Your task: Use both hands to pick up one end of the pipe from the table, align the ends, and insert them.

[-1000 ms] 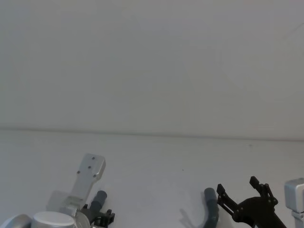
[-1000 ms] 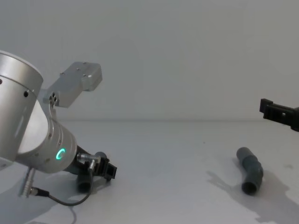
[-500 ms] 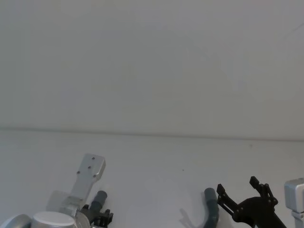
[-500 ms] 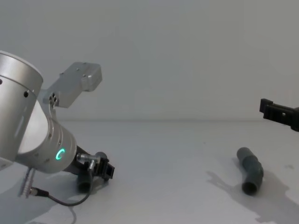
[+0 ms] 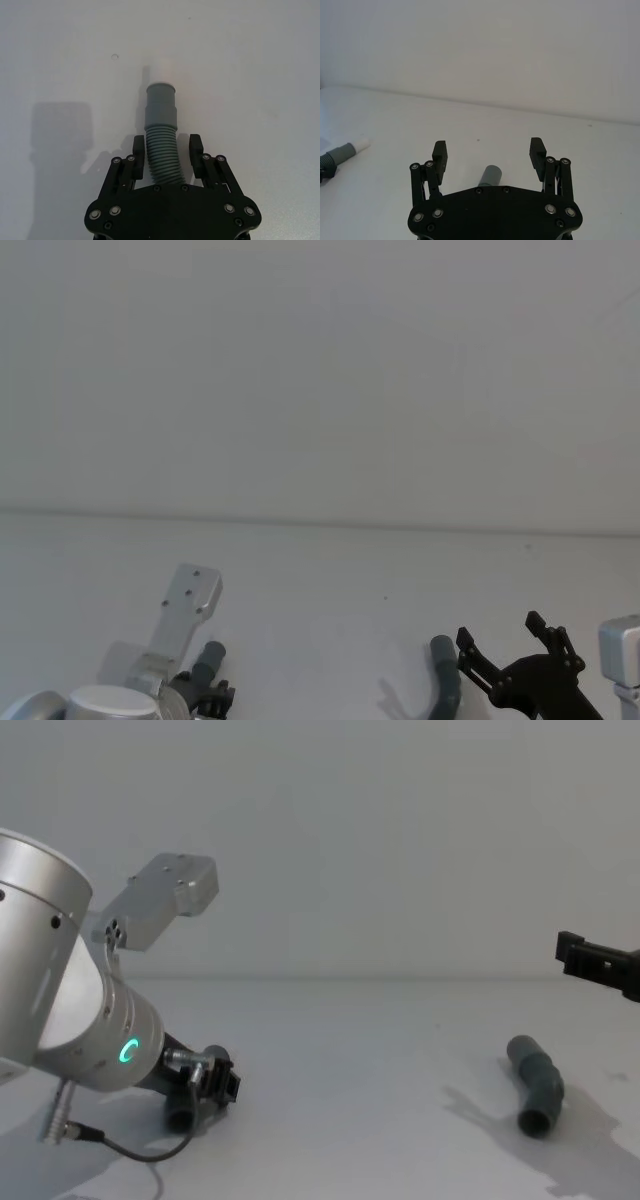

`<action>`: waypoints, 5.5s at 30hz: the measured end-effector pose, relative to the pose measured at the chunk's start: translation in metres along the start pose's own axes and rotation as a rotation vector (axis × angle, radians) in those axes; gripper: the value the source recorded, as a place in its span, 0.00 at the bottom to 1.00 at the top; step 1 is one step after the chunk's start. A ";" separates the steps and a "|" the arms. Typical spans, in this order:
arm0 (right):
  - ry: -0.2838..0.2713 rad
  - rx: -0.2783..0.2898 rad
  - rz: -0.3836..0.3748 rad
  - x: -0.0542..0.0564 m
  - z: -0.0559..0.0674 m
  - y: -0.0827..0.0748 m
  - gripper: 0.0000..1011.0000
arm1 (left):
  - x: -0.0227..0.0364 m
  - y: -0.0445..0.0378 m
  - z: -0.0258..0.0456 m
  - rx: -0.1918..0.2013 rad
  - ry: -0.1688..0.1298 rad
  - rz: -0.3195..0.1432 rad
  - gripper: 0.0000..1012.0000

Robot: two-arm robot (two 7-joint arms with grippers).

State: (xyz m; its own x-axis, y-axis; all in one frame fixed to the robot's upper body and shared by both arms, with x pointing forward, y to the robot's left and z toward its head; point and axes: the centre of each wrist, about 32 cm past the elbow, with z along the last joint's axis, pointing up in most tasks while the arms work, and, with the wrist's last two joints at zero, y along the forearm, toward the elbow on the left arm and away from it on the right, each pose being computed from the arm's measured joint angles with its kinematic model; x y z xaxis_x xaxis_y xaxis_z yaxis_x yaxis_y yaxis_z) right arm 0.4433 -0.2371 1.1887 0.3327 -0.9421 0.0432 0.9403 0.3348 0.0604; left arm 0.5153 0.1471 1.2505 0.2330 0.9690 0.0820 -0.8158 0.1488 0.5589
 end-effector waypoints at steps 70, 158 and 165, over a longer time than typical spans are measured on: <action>-0.108 -0.499 -0.090 -0.034 0.052 0.045 0.99 | 0.0000 0.0000 0.0000 0.000 0.000 0.000 0.30; 0.005 -0.710 -0.237 -0.070 0.056 0.096 0.99 | -0.0001 0.0000 0.0000 0.000 0.000 0.000 0.30; 0.013 -0.711 -0.245 -0.069 0.055 0.101 0.99 | 0.0000 0.0000 0.0000 0.000 0.000 0.000 0.30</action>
State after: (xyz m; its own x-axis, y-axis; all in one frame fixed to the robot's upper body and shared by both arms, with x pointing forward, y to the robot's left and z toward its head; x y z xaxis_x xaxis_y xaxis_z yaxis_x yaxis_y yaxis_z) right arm 0.5110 -0.1372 1.2463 0.1047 -0.9895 0.0995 0.8056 0.0258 -0.5920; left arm 0.5153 0.1471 1.2506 0.2332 0.9690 0.0819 -0.8158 0.1492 0.5587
